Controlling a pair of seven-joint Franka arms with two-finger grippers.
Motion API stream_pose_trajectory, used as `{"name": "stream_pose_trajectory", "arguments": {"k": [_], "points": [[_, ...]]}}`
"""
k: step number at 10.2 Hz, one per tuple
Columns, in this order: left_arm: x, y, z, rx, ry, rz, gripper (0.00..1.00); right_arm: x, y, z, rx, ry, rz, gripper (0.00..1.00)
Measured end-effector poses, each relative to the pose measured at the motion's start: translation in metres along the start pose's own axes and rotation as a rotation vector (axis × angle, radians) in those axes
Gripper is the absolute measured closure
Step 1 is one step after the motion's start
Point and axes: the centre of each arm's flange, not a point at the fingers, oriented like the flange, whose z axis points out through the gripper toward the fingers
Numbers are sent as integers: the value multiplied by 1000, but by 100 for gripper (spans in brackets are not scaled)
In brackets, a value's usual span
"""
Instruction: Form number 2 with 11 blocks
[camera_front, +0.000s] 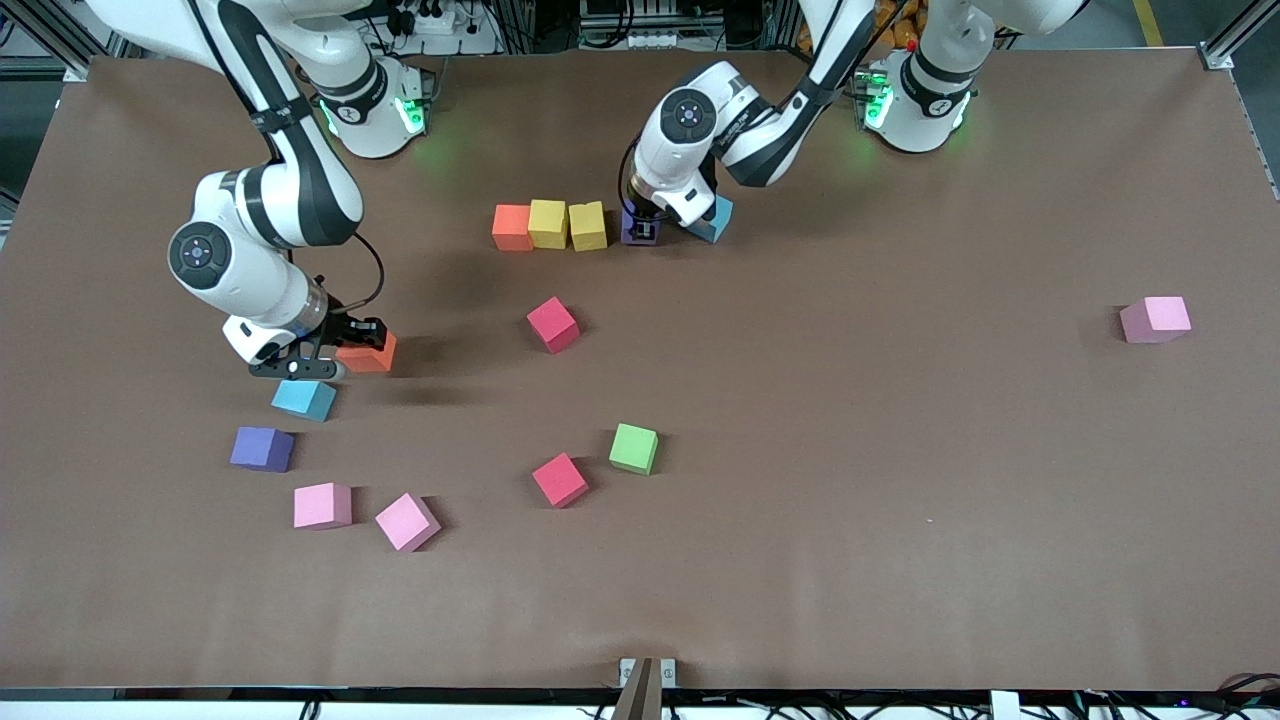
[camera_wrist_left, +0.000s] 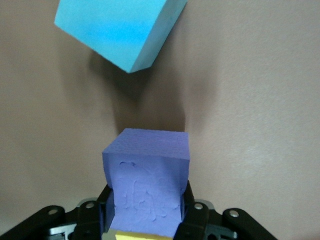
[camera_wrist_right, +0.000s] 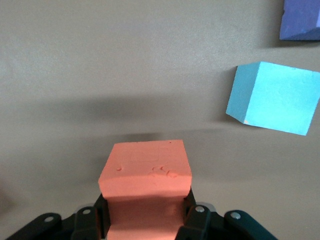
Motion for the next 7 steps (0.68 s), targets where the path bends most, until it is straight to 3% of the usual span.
{"name": "stream_pose_trajectory", "arguments": {"k": [7], "points": [[-10, -2, 16, -10, -21, -25, 47, 2, 0, -1, 1, 2, 8, 43]]}}
